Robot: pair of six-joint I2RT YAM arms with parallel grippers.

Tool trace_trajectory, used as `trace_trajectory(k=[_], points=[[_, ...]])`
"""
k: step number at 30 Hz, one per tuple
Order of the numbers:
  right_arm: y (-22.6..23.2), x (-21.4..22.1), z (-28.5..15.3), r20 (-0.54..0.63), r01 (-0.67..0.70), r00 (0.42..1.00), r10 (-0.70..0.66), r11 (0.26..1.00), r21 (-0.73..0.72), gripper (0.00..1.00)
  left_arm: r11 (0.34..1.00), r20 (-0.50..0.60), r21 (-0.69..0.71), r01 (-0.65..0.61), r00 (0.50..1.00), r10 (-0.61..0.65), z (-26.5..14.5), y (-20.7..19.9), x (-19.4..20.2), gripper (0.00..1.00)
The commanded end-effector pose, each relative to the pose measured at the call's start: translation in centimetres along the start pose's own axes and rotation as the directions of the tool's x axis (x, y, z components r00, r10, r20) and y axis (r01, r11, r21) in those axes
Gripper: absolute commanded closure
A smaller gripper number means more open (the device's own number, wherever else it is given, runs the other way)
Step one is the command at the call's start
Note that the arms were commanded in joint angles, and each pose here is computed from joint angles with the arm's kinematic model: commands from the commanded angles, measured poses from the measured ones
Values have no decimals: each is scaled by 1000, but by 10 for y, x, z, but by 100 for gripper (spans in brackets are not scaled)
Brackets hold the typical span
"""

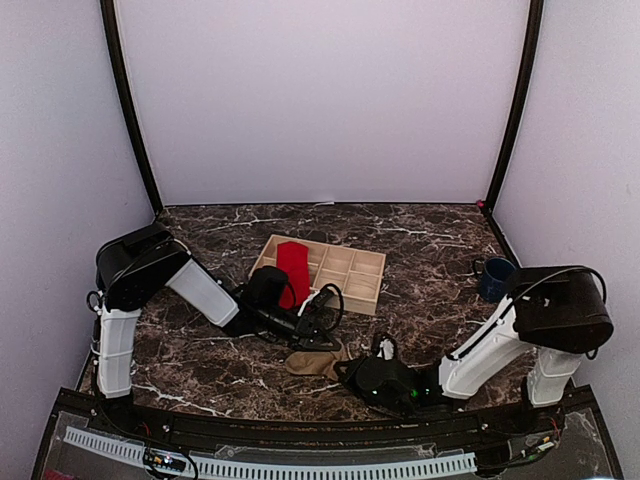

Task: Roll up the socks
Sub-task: Roll the sock at the center of the board.

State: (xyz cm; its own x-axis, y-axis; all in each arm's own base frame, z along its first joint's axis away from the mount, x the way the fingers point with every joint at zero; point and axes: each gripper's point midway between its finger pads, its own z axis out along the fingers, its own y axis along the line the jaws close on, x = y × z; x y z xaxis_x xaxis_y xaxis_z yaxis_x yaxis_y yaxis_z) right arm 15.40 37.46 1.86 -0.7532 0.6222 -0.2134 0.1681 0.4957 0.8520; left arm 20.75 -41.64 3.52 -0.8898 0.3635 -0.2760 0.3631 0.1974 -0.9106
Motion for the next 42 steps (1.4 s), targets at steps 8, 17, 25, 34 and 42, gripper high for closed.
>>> trace_trajectory(k=[8,17,25,34,42], points=[[1,-34,-17,-105,497,860,-500,773,393,100,977,-23,-168,131,990,-137,-15,24,17,81],[16,-51,-23,-339,746,637,-692,443,497,100,977,65,-178,113,993,-103,-31,5,-8,61],[23,-44,-20,-409,825,511,-756,298,480,100,979,114,-144,147,985,-131,-35,-7,-17,54],[24,-30,-21,-444,881,367,-818,152,447,100,969,91,-89,231,971,-223,-33,-13,-12,25],[24,-27,-26,-427,884,299,-854,78,462,100,935,41,-45,351,936,-349,-32,-24,-3,26]])
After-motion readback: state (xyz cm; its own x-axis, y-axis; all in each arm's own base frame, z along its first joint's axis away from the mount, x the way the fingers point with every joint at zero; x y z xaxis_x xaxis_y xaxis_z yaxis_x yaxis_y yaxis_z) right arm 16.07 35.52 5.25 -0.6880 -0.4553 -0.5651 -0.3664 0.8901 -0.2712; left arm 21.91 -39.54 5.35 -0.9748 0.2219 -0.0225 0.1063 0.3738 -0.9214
